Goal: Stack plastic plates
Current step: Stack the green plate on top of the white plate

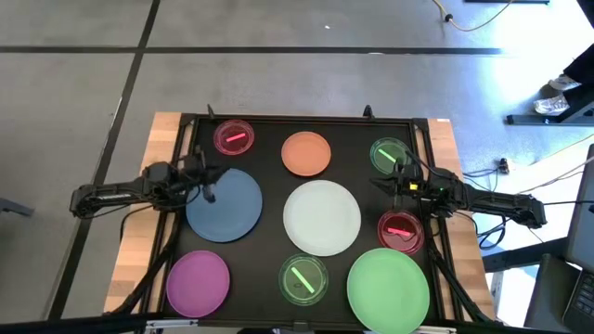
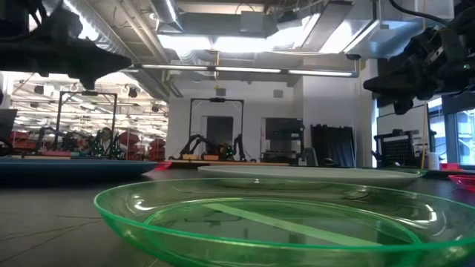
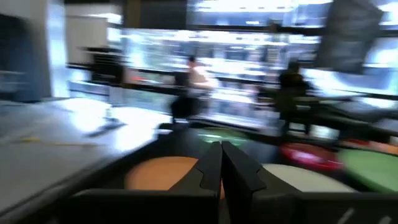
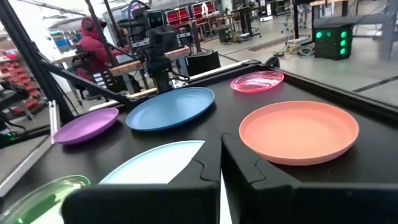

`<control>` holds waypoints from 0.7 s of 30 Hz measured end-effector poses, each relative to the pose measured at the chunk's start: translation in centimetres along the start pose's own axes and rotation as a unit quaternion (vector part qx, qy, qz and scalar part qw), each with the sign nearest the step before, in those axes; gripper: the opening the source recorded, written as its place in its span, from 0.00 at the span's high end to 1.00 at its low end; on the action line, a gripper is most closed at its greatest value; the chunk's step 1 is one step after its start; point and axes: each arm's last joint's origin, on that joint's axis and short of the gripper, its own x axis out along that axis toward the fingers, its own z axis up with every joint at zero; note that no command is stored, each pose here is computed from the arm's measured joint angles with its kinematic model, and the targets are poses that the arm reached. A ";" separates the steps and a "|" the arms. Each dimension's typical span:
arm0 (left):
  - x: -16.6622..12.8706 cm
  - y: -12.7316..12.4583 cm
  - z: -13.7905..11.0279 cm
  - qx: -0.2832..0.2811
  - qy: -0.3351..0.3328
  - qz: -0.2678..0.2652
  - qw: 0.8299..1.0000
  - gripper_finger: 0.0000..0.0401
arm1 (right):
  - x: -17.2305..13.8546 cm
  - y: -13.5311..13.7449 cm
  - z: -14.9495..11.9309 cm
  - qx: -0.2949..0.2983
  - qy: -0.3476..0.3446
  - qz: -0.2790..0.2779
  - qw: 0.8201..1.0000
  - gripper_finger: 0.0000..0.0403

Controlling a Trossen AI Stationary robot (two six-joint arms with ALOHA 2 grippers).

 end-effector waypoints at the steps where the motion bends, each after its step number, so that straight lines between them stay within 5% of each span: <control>1: 0.0 -0.1 0.0 -0.005 0.003 -0.019 1.000 0.99 | 0.0 0.0 0.0 0.004 0.001 0.001 1.000 0.98; 10: 0.7 -0.6 -0.9 -0.036 0.058 -0.072 0.995 0.99 | 0.0 0.0 -0.1 0.011 0.007 0.007 1.000 0.98; 17: 1.7 -1.6 -0.6 -0.048 0.038 -0.111 0.992 0.99 | 0.2 0.4 1.1 0.008 0.017 0.018 1.000 0.98; 21: 2.5 -2.3 0.9 0.009 0.028 -0.126 0.992 0.99 | 0.8 0.8 2.2 0.003 0.038 0.030 0.999 0.98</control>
